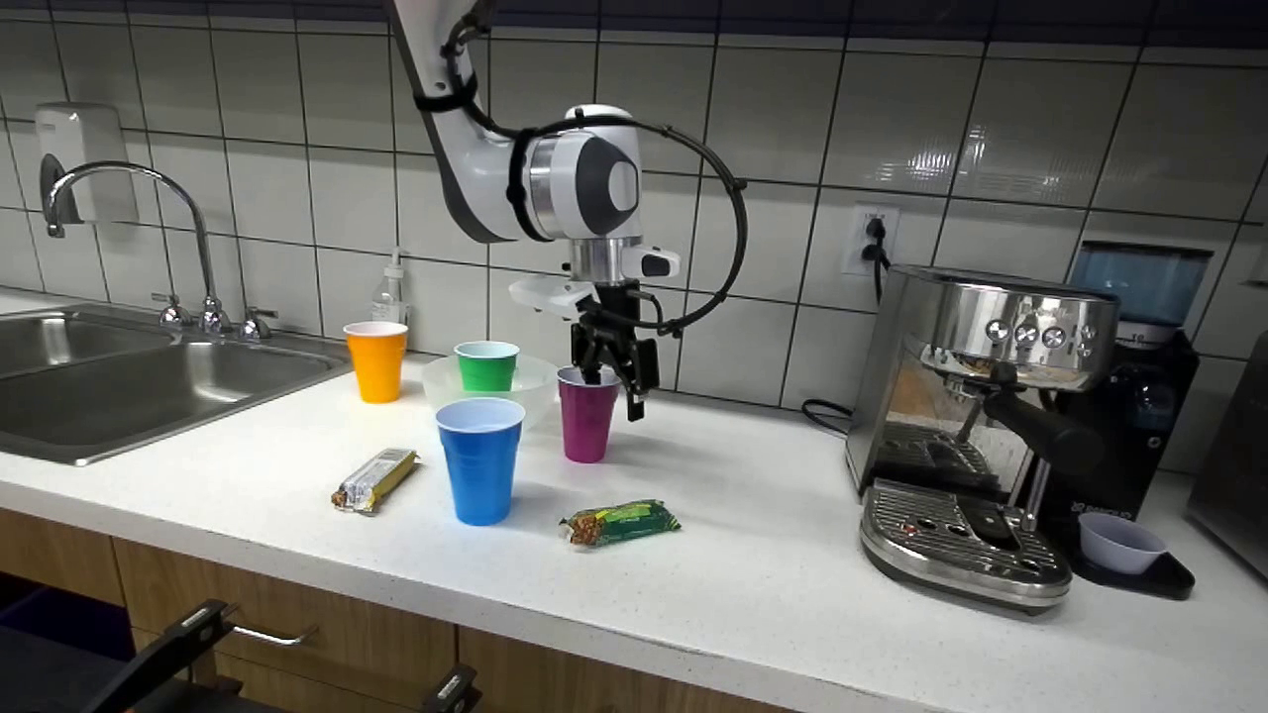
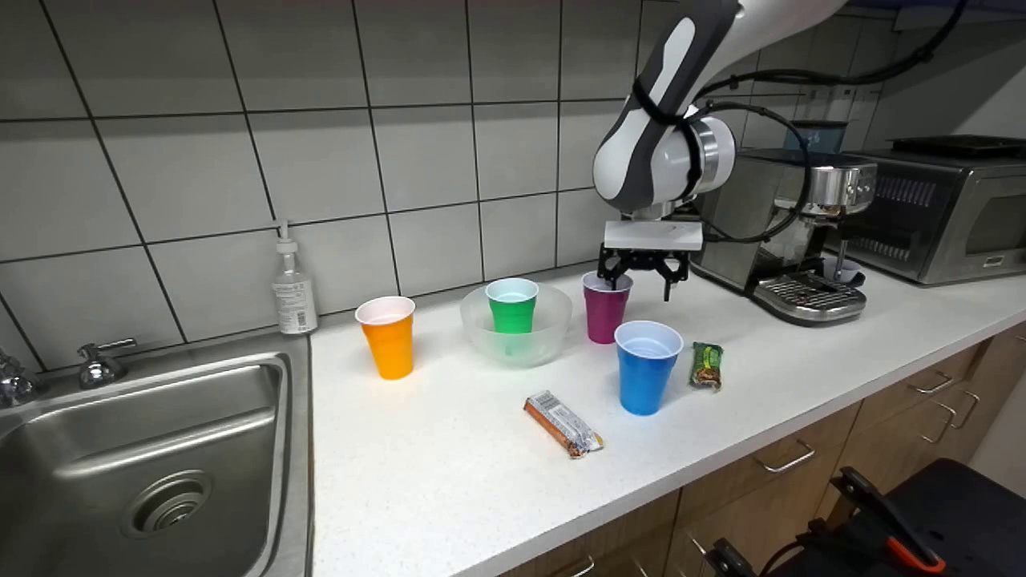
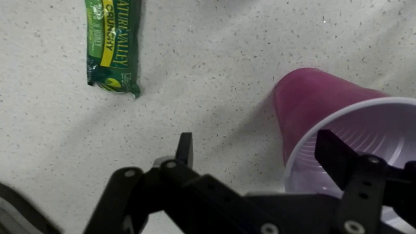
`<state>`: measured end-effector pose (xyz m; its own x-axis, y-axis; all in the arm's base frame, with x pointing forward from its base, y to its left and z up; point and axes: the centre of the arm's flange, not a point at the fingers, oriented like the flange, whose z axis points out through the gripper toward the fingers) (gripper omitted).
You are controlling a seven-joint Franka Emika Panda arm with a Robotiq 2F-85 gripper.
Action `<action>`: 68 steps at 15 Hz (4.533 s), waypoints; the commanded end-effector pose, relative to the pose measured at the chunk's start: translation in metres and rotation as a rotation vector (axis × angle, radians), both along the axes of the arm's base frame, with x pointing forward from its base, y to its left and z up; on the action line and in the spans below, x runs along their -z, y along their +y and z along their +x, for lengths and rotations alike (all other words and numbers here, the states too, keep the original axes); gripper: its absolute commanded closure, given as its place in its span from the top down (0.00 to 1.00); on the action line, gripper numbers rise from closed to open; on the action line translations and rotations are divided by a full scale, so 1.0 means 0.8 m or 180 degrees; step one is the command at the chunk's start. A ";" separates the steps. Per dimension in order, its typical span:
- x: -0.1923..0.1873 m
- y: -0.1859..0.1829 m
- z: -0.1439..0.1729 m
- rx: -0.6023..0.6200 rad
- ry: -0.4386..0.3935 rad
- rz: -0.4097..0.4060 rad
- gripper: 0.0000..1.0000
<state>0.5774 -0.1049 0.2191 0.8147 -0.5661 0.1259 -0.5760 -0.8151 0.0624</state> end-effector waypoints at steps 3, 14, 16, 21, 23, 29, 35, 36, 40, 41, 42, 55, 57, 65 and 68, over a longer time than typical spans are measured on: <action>0.013 0.003 0.008 -0.0020 -0.0089 -0.0024 0.49; 0.009 -0.003 0.009 -0.0006 -0.0211 -0.0021 0.01; 0.001 -0.006 0.005 -0.0034 -0.0245 -0.0017 0.01; -0.024 -0.013 -0.012 -0.0188 -0.0414 -0.0020 0.01; -0.038 -0.016 -0.021 -0.0302 -0.0469 0.0002 0.01; -0.079 -0.025 -0.060 -0.0632 -0.0471 0.0126 0.01; -0.115 -0.027 -0.102 -0.0870 -0.0529 0.0138 0.01; -0.121 -0.027 -0.108 -0.0944 -0.0491 0.0178 0.01; -0.139 -0.024 -0.129 -0.1197 -0.0347 0.0242 0.01; -0.143 -0.022 -0.133 -0.1249 -0.0316 0.0264 0.01; -0.147 -0.021 -0.137 -0.1288 -0.0302 0.0270 0.01; -0.160 -0.002 -0.142 -0.1498 -0.0309 0.0309 0.01; -0.164 -0.001 -0.144 -0.1526 -0.0326 0.0311 0.01; -0.179 0.009 -0.152 -0.1782 -0.0231 0.0493 0.01; -0.184 0.014 -0.156 -0.1890 -0.0173 0.0565 0.01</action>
